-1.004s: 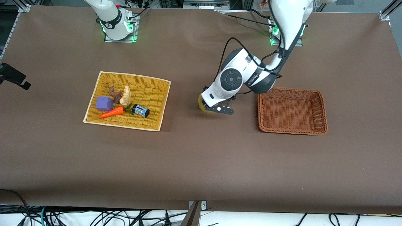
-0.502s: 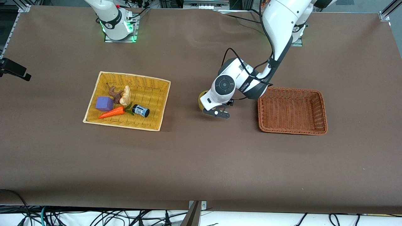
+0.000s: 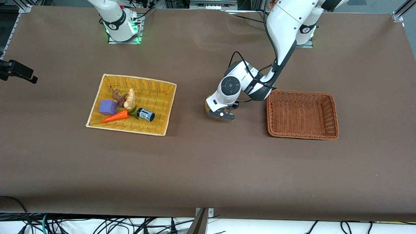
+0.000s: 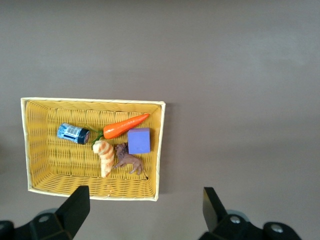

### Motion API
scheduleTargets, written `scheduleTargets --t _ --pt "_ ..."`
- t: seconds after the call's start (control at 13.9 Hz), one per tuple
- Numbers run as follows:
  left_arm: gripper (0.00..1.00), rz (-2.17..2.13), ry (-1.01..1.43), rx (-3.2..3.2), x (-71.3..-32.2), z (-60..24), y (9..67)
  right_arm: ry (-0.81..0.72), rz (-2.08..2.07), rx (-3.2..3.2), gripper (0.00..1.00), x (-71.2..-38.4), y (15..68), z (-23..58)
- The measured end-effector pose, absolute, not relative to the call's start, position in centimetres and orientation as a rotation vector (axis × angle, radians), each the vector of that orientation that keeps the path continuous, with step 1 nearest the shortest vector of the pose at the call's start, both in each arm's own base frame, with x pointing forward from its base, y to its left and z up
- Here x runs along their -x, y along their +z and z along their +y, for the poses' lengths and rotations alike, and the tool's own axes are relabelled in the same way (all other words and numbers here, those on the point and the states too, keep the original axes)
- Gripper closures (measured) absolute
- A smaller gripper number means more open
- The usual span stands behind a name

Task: Transfer tape with both arms
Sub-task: 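Close the left gripper on the tape roll and lift it, then carry the tape roll over the brown wicker basket with the left gripper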

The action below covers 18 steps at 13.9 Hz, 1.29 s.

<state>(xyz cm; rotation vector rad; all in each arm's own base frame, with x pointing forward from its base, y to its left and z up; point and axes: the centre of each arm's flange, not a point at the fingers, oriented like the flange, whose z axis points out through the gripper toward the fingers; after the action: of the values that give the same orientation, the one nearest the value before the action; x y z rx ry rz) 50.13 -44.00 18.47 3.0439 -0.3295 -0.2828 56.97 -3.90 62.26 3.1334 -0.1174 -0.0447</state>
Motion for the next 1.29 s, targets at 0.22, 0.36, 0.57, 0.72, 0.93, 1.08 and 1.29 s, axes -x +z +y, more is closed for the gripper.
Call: scheduleTargets --t 0.22,0.36,0.57,0.72,0.93,1.08,1.29 --pt "0.68 -0.327 -0.279 -3.044 -50.3 -43.9 18.5 -0.053 -0.115 -3.134 0.00 -57.1 61.9 -3.8" --pt "0.78 -0.328 -0.273 -3.044 -50.4 -43.9 18.6 -0.061 -0.118 -3.133 0.00 -57.3 61.7 -3.9" --pt "0.78 -0.321 -0.255 -3.043 -50.9 -43.8 19.5 -0.067 -0.120 -3.133 0.00 -57.4 61.4 -4.0" --pt "0.78 -0.307 -0.239 -3.050 -51.9 -43.2 22.6 -0.068 -0.120 -3.133 0.00 -57.4 61.4 -4.0" --pt "0.78 -0.256 -0.226 -3.069 -54.0 -40.1 29.7 -0.068 -0.121 -3.133 0.00 -57.4 61.4 -4.1" --pt "0.78 -0.240 -0.240 -3.079 -55.5 -36.8 33.9 -0.068 -0.121 -3.133 0.00 -57.4 61.4 -4.0" --pt "0.78 -0.270 -0.256 -3.077 -57.9 -30.5 37.8 -0.068 -0.120 -3.133 0.00 -57.4 61.4 -4.0"
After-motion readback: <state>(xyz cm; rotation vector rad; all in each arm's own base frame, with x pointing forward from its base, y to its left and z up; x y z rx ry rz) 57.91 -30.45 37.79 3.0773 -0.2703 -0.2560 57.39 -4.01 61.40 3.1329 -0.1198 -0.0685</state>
